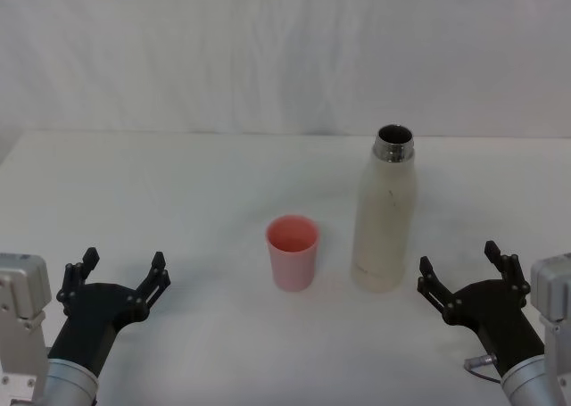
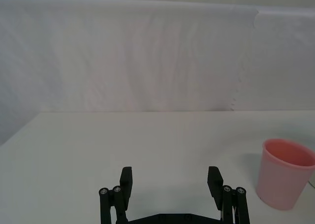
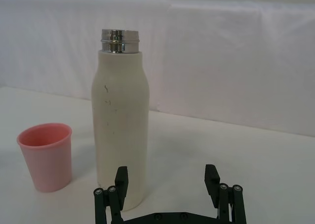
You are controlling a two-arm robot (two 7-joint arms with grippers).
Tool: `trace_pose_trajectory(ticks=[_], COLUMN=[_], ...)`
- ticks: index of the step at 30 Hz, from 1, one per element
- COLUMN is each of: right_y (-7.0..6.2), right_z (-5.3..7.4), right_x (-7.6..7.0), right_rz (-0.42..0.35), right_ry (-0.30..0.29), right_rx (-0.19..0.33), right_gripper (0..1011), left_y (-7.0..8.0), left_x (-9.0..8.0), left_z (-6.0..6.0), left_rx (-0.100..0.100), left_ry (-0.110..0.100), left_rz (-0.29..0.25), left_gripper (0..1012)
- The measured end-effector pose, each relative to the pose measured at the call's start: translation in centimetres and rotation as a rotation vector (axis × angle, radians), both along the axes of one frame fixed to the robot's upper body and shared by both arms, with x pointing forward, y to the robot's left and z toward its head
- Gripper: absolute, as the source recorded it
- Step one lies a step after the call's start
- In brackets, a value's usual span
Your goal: Grasp the thermos with one hand and pour water into the cup lid.
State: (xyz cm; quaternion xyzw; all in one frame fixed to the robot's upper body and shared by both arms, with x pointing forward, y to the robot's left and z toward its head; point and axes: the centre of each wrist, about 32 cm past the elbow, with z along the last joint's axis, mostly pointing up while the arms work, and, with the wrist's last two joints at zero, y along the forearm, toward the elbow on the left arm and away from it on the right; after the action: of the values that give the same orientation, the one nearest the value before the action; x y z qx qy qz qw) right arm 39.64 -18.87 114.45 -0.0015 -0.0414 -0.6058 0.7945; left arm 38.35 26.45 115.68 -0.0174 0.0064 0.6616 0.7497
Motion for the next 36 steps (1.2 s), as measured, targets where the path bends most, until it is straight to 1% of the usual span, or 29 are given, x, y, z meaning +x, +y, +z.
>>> trace_pose_trajectory(ticks=[36], right_y=[0.0], right_z=[0.0], right_x=[0.0], right_rz=[0.0], right_ry=[0.0], right_rx=[0.0], right_gripper=[1001], left_y=[0.0], left_x=[0.0], left_z=[0.0], left_rx=[0.0], left_ry=[0.0], left_rz=[0.0], left_gripper=[1001])
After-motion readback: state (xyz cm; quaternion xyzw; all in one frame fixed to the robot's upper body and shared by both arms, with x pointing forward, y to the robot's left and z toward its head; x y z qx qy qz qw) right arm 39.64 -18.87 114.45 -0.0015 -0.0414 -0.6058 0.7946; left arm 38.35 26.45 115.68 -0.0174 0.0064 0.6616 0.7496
